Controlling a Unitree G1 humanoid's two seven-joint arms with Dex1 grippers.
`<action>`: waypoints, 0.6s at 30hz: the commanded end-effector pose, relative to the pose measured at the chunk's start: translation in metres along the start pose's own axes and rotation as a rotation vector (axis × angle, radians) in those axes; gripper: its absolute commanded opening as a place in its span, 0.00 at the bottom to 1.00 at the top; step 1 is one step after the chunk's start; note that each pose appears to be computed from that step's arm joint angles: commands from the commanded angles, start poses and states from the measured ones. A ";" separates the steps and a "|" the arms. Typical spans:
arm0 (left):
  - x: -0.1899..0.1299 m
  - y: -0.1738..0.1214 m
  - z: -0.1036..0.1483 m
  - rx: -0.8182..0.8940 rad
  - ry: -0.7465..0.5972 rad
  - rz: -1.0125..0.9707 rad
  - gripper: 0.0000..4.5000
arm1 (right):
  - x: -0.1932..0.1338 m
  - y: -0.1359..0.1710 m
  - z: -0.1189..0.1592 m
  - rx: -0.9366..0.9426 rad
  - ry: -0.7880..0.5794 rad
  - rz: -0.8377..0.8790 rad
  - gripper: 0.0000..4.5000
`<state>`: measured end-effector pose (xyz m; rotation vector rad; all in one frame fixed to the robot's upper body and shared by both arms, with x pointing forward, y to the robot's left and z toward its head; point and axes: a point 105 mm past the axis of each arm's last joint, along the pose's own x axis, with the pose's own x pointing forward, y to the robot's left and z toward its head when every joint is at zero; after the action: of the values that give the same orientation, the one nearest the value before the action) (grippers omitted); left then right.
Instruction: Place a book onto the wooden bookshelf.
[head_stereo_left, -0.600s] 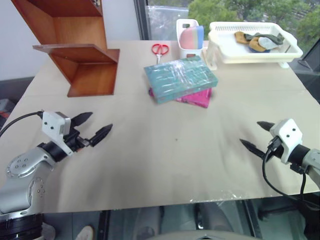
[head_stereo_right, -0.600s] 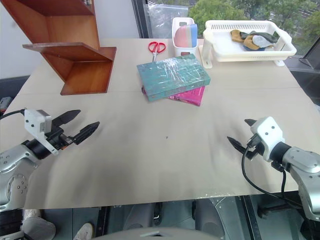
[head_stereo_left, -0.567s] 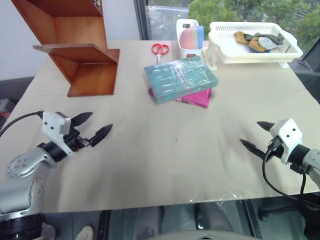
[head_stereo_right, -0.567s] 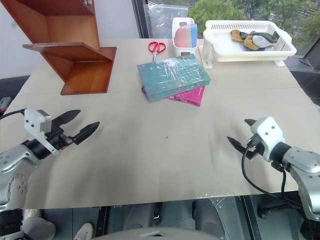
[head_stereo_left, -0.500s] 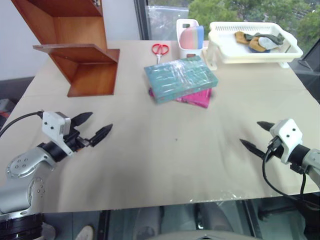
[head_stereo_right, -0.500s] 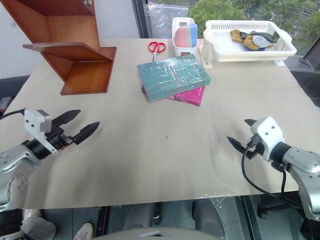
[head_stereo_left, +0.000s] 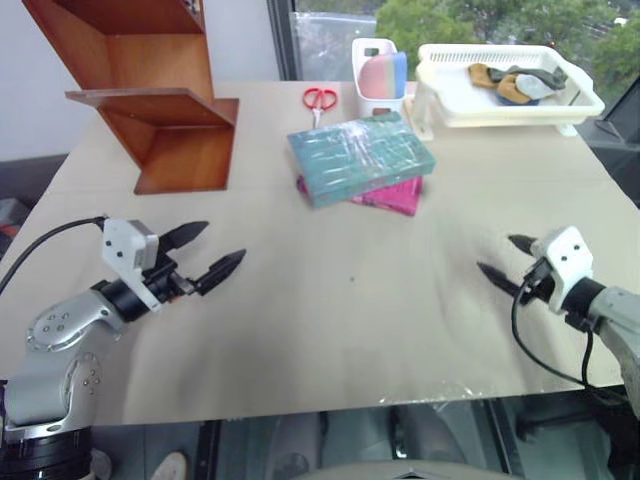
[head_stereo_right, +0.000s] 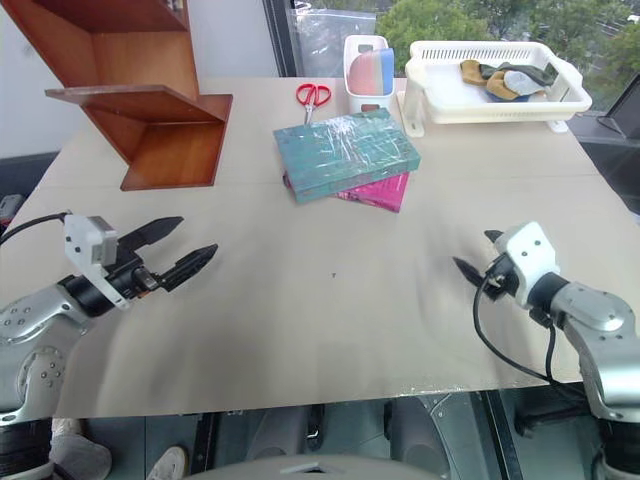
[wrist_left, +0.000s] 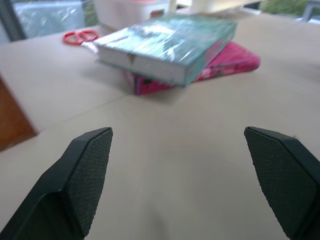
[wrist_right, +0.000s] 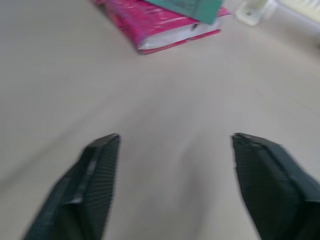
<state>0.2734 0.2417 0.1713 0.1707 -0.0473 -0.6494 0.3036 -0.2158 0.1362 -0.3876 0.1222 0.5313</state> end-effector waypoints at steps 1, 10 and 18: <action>0.005 -0.009 0.016 0.017 -0.058 -0.051 1.00 | 0.018 -0.006 0.002 -0.019 0.001 -0.028 0.49; 0.016 -0.027 0.023 0.037 -0.085 -0.141 1.00 | 0.112 -0.028 -0.003 -0.098 0.067 -0.112 0.01; 0.013 -0.027 0.024 0.051 -0.094 -0.115 1.00 | 0.159 -0.019 0.015 -0.126 0.028 -0.104 0.01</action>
<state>0.2695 0.2099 0.1779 0.1579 -0.0938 -0.7749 0.4466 -0.1551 0.1125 -0.5008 0.1430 0.4253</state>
